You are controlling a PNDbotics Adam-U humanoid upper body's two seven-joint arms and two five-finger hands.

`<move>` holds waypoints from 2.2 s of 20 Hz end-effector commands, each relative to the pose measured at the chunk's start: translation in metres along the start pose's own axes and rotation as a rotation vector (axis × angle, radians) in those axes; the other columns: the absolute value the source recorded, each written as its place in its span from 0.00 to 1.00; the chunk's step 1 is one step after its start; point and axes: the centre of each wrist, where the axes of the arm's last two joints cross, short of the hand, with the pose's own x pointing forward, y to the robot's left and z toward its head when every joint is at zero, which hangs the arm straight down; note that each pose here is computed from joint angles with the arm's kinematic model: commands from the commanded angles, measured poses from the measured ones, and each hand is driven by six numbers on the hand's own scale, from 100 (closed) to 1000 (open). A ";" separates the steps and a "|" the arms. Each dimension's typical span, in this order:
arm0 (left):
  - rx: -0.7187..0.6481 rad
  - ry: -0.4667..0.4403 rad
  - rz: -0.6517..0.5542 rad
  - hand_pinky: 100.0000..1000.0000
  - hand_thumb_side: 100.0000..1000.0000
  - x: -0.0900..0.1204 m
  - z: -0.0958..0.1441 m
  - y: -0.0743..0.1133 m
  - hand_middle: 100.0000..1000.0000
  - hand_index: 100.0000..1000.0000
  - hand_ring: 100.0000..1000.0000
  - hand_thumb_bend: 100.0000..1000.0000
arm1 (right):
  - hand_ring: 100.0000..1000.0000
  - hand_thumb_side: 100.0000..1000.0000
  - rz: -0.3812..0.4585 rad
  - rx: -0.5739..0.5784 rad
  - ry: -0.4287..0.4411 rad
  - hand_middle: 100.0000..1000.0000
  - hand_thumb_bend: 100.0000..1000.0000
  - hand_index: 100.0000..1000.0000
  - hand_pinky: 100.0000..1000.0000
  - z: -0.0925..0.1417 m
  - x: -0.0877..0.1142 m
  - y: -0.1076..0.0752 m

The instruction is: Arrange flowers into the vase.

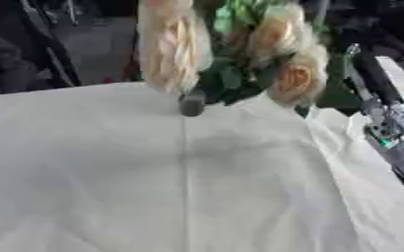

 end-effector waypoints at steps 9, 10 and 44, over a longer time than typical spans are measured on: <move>-0.037 -0.046 -0.039 0.66 0.70 0.015 -0.010 0.006 0.73 0.55 0.65 0.92 | 0.00 0.99 -0.171 -0.148 0.198 0.00 0.00 0.02 0.00 -0.074 -0.009 -0.068; -0.041 -0.051 -0.037 0.66 0.70 0.016 -0.011 0.005 0.73 0.55 0.65 0.92 | 0.00 1.00 -0.198 -0.168 0.222 0.00 0.00 0.02 0.00 -0.079 -0.012 -0.073; -0.145 -0.197 0.100 0.66 0.70 0.052 -0.038 -0.033 0.72 0.55 0.65 0.92 | 0.00 0.99 -0.880 -0.276 0.024 0.00 0.00 0.02 0.00 -0.131 -0.003 -0.047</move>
